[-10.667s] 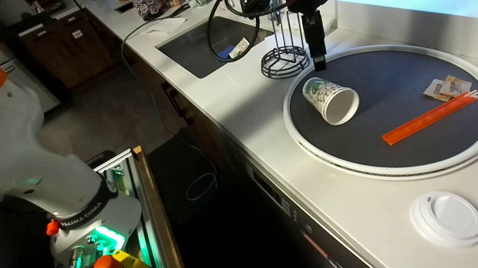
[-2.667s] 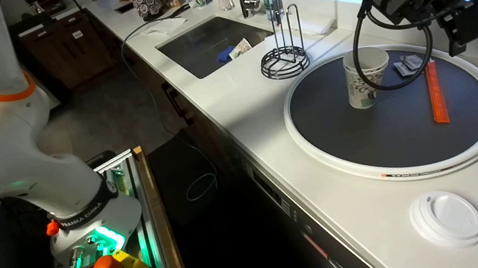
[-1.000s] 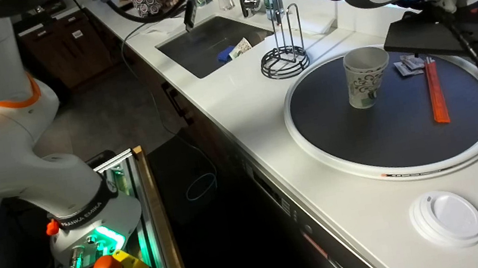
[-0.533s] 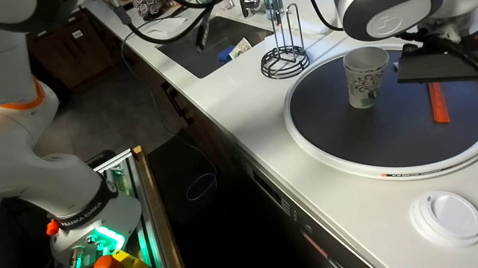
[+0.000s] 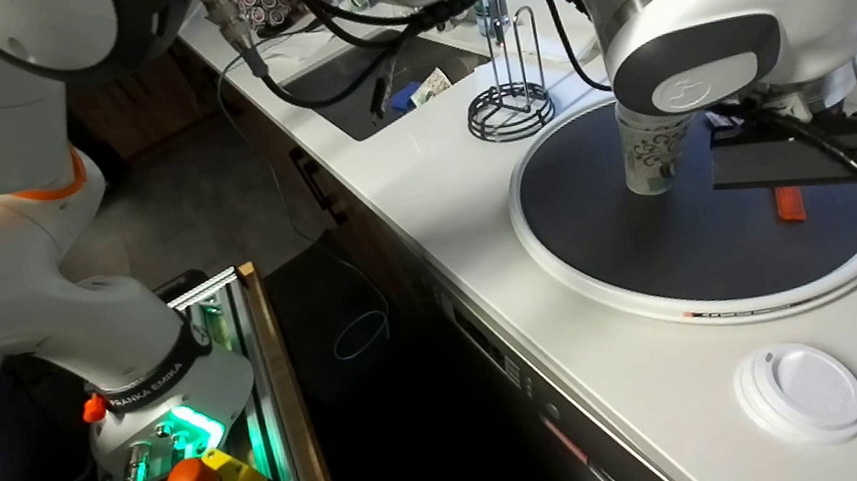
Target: Turn the paper cup over and put the orange object inside the paper cup
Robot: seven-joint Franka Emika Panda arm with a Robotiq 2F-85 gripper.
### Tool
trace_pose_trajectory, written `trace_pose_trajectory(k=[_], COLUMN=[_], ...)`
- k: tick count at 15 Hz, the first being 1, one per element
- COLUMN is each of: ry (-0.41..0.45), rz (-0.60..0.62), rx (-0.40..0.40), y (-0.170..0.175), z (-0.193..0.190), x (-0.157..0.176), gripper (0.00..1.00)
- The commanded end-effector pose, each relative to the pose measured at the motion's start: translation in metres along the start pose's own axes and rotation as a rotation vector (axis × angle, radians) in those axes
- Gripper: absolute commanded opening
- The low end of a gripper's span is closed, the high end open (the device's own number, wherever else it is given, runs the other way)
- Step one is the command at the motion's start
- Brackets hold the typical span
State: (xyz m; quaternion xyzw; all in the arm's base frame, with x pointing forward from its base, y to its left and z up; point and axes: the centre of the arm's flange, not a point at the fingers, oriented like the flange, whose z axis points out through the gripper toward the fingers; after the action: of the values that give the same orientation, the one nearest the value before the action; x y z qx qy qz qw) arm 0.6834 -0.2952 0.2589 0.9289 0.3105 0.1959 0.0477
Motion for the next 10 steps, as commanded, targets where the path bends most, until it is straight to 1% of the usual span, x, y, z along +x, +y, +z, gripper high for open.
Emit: trace_pose_trajectory(k=[1,2,3,4,5,9,10], ry=[-0.001,-0.002,-0.003,-0.004,-0.005,-0.006,-0.008], rz=[-0.033,-0.033,-0.034,-0.035,-0.035,-0.033,-0.033], rx=[-0.004,-0.004,-0.001,0.000,0.002,0.004,0.002], y=[-0.0003,-0.0004,-0.0005,-0.0005,-0.0006,-0.0004,0.0010], z=[0.0150,0.0174,0.0195,0.0216,0.0231,0.0227,0.0219], x=[-0.0074,-0.0085,-0.0093,-0.0097,-0.0100,-0.0085,-0.0085], gripper=[0.60,0.61,0.60,0.56,0.36,0.04,0.00])
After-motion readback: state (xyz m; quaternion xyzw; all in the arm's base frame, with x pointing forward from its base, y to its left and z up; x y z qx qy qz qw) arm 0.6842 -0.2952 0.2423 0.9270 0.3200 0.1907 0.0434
